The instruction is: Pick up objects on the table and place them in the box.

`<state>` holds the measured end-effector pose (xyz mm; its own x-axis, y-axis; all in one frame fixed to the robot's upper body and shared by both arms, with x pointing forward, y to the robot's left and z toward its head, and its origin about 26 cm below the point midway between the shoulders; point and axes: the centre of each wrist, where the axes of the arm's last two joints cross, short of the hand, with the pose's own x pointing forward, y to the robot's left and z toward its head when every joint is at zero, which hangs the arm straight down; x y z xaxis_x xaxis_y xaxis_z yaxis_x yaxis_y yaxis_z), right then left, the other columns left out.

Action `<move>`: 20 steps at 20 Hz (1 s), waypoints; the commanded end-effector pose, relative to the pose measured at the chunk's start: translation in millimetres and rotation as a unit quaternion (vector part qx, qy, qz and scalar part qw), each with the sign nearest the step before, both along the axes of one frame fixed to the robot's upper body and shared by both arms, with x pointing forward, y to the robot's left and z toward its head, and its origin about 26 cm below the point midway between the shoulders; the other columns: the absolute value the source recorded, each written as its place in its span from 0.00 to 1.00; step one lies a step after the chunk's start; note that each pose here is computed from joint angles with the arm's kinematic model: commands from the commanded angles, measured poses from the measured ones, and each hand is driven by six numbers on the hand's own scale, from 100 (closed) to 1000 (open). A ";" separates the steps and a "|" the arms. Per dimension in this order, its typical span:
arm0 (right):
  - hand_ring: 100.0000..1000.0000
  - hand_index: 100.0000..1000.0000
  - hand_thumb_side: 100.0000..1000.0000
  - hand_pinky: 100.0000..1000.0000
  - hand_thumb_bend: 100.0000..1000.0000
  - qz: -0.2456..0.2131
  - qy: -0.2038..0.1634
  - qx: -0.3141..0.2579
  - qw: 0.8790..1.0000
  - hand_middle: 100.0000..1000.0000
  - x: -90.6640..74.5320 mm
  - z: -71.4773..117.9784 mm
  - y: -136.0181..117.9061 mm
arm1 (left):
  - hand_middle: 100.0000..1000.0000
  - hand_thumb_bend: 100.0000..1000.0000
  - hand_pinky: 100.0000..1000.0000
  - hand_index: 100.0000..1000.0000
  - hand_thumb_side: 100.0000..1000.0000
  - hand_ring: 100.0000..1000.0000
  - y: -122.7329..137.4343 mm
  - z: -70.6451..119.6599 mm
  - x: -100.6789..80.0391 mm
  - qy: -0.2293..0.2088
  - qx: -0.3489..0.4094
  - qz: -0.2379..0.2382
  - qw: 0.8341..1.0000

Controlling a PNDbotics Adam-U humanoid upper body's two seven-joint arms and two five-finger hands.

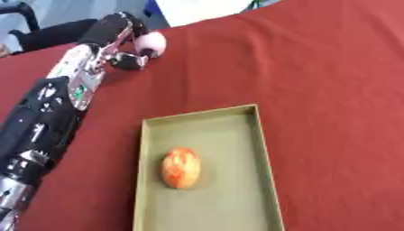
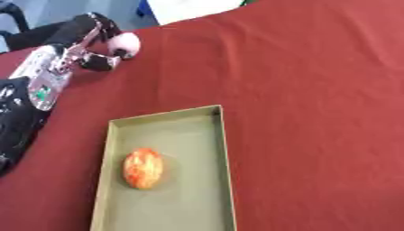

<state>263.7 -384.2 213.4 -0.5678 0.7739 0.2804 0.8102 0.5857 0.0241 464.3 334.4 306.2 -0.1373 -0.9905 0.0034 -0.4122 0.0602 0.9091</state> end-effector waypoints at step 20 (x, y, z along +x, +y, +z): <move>0.84 0.72 0.79 0.60 0.14 -0.024 0.007 -0.007 1.000 0.50 -12.5 -2.4 -10.2 | 0.33 0.11 0.41 0.53 0.00 0.37 -44.3 59.1 -51.6 -0.101 0.038 -0.135 0.985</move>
